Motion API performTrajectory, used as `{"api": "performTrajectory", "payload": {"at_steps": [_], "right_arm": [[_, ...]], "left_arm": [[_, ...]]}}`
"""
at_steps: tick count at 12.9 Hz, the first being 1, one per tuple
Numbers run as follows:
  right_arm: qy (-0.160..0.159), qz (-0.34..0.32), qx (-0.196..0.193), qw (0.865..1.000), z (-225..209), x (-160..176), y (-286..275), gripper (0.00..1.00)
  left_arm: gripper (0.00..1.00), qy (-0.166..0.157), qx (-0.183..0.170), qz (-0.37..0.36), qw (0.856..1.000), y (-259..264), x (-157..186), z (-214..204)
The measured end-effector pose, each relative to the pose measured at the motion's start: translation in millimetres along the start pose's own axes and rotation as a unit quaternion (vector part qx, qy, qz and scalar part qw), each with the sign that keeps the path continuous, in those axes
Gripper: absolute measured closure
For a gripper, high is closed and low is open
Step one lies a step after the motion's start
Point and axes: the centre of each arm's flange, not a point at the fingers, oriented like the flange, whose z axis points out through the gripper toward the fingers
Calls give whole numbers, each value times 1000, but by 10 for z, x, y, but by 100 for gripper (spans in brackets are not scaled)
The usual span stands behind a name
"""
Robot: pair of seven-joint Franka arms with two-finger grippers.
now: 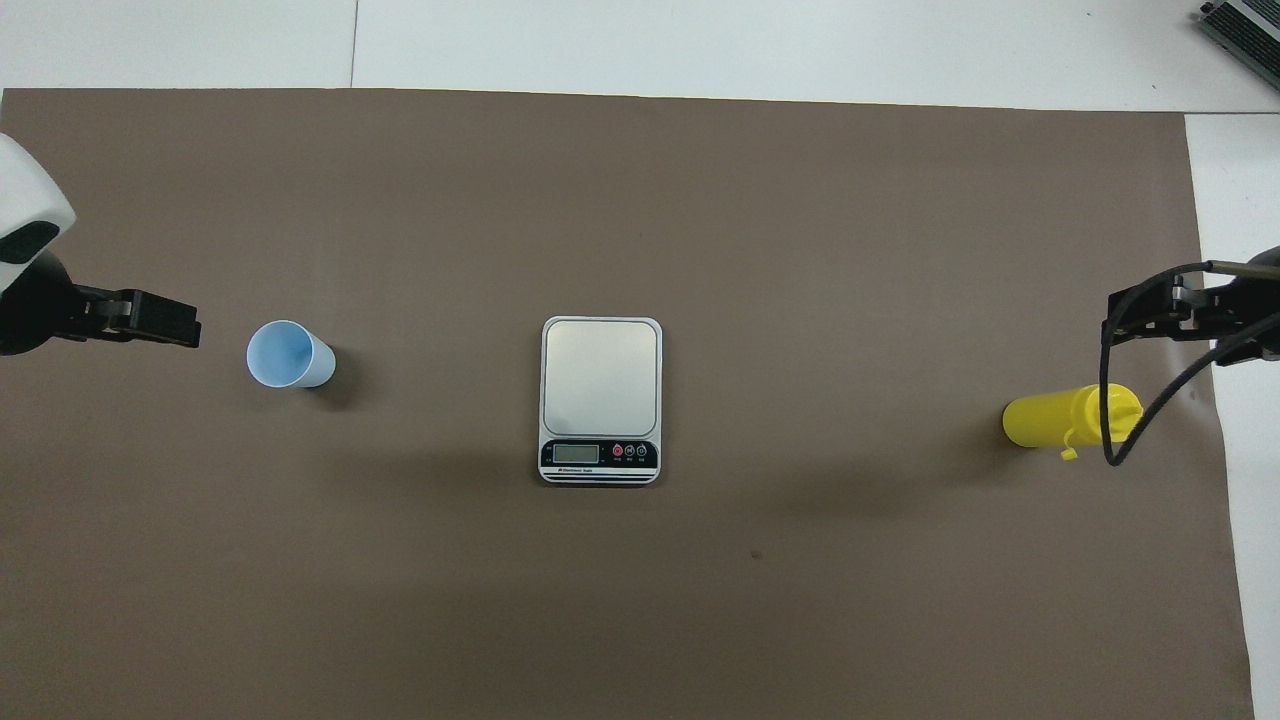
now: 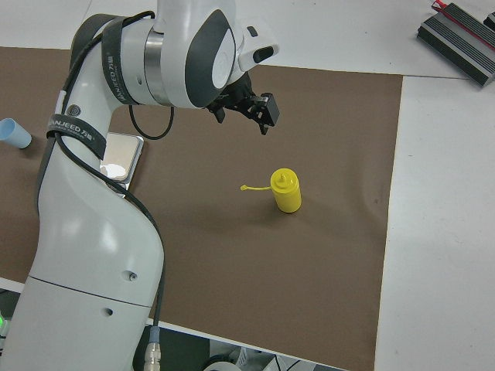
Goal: Pour seasoning into cup on scale with both arms
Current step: 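Move the left gripper toward the light blue cup, then grasp the light blue cup with the left gripper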
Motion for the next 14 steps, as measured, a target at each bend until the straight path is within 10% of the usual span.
{"api": "performTrajectory", "payload": {"at_steps": [14], "right_arm": [[0, 0, 0, 1000, 0, 0, 0, 0]], "left_arm": [[0, 43, -6, -88, 995, -360, -30, 1858]]}}
